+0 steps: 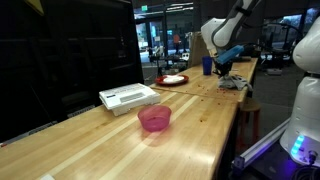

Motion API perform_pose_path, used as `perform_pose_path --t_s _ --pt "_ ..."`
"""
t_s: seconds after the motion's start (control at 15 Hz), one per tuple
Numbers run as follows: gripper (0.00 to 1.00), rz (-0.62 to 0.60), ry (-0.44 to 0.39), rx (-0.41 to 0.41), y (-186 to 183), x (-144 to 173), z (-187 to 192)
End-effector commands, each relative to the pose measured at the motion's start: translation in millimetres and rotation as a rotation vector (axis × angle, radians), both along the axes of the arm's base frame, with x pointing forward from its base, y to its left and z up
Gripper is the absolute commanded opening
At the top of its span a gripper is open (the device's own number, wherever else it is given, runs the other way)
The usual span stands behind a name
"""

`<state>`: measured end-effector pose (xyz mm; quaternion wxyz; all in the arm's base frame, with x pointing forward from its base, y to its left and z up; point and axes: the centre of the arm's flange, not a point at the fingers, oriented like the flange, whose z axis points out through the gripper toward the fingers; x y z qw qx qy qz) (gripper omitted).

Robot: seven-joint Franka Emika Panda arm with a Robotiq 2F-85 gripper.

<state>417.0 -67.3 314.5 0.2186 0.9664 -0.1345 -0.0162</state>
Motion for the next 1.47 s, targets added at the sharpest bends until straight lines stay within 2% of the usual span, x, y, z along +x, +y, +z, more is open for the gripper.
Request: perform_pose_path --t_s 0.0,0.27,0.67,0.93,1.4 --pt "0.02 -0.017 -0.047 0.057 7 -4 6" --pt "0.02 -0.050 -0.070 0.137 24 -1 5" --pt "0.02 -0.117 -0.050 0.216 49 -3 -1" --pt "0.02 -0.171 -0.066 0.280 57 -2 -1" --pt "0.02 -0.167 -0.092 0.310 81 27 16"
